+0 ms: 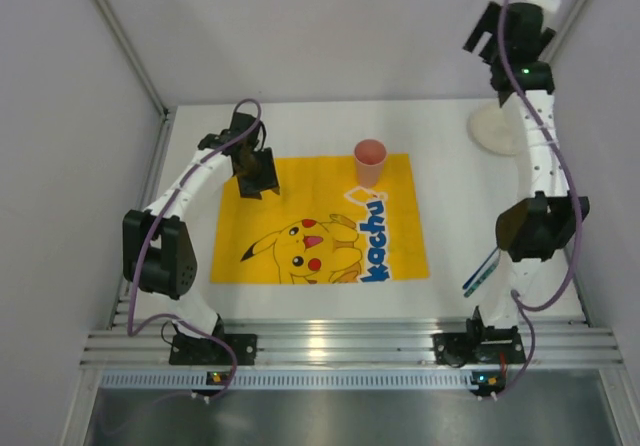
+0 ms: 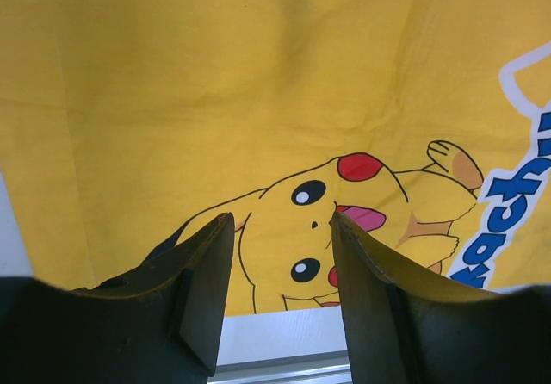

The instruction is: Set the dinner table for one person

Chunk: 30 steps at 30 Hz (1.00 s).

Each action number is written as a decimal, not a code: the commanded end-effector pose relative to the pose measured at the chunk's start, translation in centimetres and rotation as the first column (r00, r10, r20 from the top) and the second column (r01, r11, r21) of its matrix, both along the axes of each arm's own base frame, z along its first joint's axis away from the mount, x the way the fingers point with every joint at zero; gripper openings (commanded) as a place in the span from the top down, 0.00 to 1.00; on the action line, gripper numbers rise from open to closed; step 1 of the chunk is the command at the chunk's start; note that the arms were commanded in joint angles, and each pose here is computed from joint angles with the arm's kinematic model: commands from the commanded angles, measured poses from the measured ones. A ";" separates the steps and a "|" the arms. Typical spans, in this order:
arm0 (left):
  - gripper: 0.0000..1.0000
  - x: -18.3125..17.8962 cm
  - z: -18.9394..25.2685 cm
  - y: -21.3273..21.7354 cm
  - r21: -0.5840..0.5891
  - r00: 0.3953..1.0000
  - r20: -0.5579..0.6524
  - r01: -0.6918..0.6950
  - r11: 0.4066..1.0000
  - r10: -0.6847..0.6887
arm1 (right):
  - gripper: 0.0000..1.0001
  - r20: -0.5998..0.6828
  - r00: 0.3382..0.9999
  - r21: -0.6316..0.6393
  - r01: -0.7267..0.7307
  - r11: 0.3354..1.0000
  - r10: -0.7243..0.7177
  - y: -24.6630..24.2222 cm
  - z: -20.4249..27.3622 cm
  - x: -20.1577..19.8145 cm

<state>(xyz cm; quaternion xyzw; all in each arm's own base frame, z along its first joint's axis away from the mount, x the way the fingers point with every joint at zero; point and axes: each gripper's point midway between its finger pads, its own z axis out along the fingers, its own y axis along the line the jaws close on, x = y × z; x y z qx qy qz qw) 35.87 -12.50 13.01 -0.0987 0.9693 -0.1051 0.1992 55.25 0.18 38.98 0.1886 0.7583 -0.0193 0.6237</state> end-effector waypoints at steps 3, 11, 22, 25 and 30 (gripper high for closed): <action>0.45 0.9 0.9 0.2 -0.006 0.999 0.025 -0.040 0.999 0.040 | 0.04 -0.312 0.949 0.404 0.176 0.898 -0.045 -10.6 -13.0 1.3; 0.46 1.9 0.4 0.4 0.010 0.996 0.004 -0.087 0.996 0.087 | 0.04 -0.350 0.932 0.469 0.263 0.843 -0.097 -14.8 -18.4 3.4; 0.46 4.9 -0.4 -0.6 -0.003 0.989 -0.032 -0.146 0.989 0.146 | 0.07 -0.502 0.834 0.638 0.536 0.553 -0.229 -18.1 -26.8 0.6; 0.46 5.5 -0.8 -0.8 -0.008 0.987 -0.039 -0.158 0.987 0.157 | 0.07 -0.541 0.810 0.619 0.567 0.544 -0.228 -17.8 -27.8 -0.5; 0.46 7.0 -1.8 -1.5 -0.016 0.984 -0.061 -0.167 0.986 0.166 | 0.06 -0.566 0.800 0.615 0.572 0.543 -0.201 -17.8 -29.5 -0.4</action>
